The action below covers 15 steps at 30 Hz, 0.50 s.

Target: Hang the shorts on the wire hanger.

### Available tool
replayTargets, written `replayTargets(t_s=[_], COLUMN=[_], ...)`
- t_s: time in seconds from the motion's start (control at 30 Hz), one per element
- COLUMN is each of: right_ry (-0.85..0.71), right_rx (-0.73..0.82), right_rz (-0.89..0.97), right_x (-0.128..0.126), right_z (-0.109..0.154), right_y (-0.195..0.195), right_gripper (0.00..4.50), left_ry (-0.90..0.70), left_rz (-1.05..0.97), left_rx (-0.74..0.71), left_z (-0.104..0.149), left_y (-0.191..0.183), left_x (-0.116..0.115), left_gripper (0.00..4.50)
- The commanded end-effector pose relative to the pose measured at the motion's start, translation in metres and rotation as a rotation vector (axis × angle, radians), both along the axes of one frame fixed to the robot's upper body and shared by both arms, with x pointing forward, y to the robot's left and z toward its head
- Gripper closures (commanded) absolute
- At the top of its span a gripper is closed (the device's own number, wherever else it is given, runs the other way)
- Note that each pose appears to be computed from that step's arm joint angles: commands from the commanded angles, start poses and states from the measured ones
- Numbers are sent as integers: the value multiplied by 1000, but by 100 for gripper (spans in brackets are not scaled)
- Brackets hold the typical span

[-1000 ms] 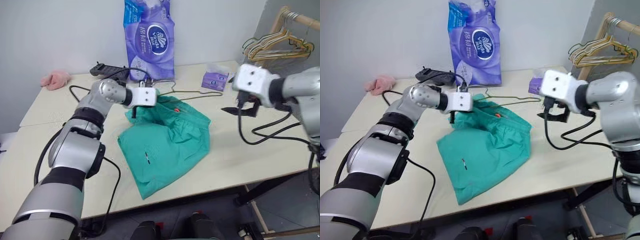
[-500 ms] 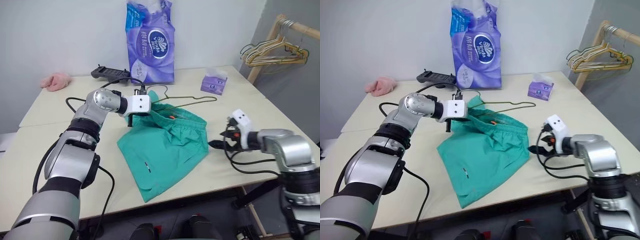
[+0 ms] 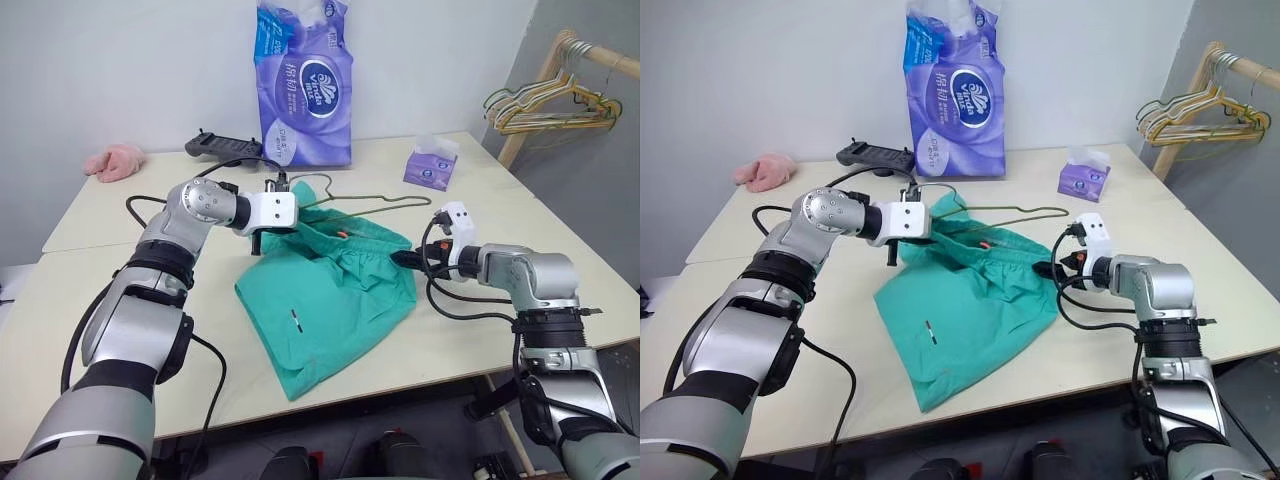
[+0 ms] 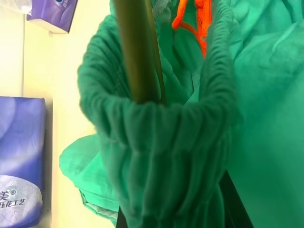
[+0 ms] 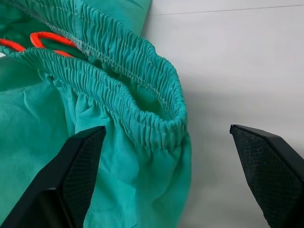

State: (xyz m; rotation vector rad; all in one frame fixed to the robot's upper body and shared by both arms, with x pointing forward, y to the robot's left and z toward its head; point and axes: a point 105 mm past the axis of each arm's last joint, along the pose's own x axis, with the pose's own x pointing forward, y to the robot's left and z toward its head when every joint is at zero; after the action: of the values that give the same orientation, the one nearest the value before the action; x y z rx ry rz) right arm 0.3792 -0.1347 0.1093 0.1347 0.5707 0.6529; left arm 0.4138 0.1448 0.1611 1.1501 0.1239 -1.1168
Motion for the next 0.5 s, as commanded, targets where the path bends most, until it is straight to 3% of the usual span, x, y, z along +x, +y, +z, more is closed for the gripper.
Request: replayTargets(t_s=[0.03,0.1,0.2,0.5], right_ry=[-58,-54,-62,-79], right_rx=[11,36,40,61], right_rz=[19,12,25,27], right_x=[7,9,9,10], right_z=[11,11,11,17], right_y=[8,8,8,10], right_gripper=[4,4,60,369], left_ry=[-54,-55,-59,-67], left_rz=[-5,-5,-1,13], left_rx=[-27,-28,-25,-22], left_z=[19,20,21,21], left_y=[0,0,1,5], left_x=[2,2,2,3], left_gripper=[450,450,450,450])
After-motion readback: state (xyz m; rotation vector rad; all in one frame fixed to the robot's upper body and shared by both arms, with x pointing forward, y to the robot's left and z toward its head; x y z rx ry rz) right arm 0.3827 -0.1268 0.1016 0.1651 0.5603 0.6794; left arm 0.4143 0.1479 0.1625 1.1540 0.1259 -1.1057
